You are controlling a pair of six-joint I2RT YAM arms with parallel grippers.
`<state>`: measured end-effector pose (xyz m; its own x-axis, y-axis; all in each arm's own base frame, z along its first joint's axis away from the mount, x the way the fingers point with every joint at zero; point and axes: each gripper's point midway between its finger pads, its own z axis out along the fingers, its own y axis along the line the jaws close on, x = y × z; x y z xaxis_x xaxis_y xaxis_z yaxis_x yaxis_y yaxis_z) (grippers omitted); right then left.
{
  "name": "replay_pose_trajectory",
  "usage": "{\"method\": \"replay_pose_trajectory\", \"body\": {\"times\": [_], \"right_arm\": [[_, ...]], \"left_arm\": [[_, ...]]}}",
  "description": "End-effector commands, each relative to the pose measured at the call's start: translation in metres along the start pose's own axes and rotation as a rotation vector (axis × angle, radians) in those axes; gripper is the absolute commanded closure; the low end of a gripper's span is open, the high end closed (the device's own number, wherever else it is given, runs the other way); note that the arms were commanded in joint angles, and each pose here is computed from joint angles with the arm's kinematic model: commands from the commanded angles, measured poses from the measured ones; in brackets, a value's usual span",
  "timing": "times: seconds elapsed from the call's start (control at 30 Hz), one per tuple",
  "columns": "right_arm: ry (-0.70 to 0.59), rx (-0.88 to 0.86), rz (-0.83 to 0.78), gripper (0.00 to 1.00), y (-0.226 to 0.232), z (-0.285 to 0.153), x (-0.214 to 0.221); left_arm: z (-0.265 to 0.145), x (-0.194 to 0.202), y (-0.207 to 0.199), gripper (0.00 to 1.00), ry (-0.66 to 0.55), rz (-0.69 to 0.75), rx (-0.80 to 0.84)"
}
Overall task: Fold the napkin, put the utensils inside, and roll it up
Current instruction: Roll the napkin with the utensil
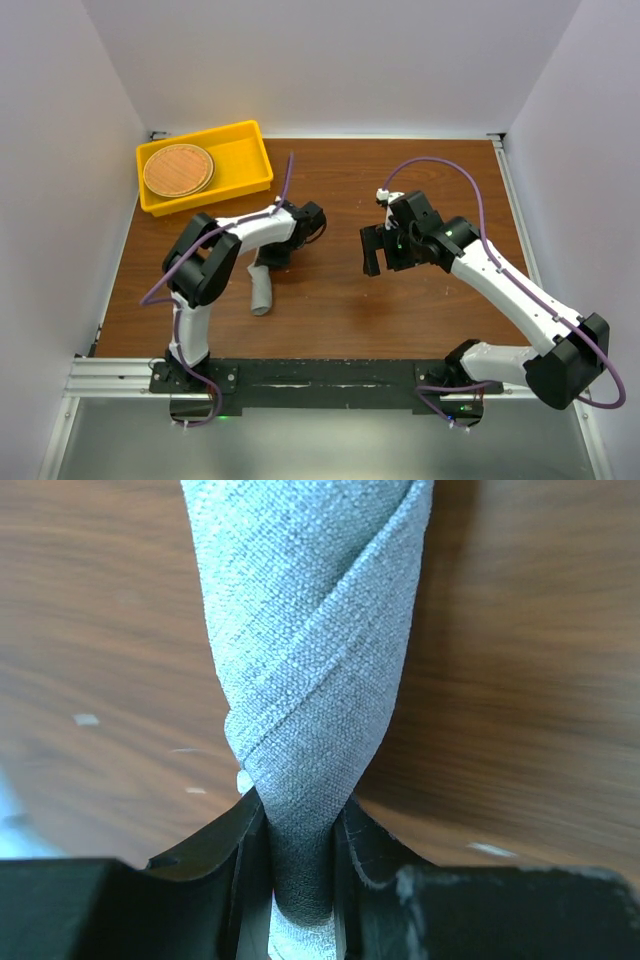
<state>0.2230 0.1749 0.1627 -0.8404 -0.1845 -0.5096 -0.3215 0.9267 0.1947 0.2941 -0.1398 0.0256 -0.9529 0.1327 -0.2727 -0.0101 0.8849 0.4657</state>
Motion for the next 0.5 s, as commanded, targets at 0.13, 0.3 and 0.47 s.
{"method": "replay_pose_trajectory", "body": {"times": [0.13,0.3,0.47], "right_arm": [[-0.040,-0.026,-0.026,0.02,0.004,-0.003,-0.010],[-0.031,-0.028,-0.029,0.02,0.004,-0.001,-0.010],[-0.028,-0.023,-0.030,0.02,0.004,0.001,-0.010]], "left_arm": [[0.011,-0.003,0.088,0.85,-0.077,0.132,-0.307],[0.024,-0.007,0.104,0.84,-0.068,0.117,-0.286],[0.034,-0.013,0.097,0.80,-0.075,0.162,-0.252]]}}
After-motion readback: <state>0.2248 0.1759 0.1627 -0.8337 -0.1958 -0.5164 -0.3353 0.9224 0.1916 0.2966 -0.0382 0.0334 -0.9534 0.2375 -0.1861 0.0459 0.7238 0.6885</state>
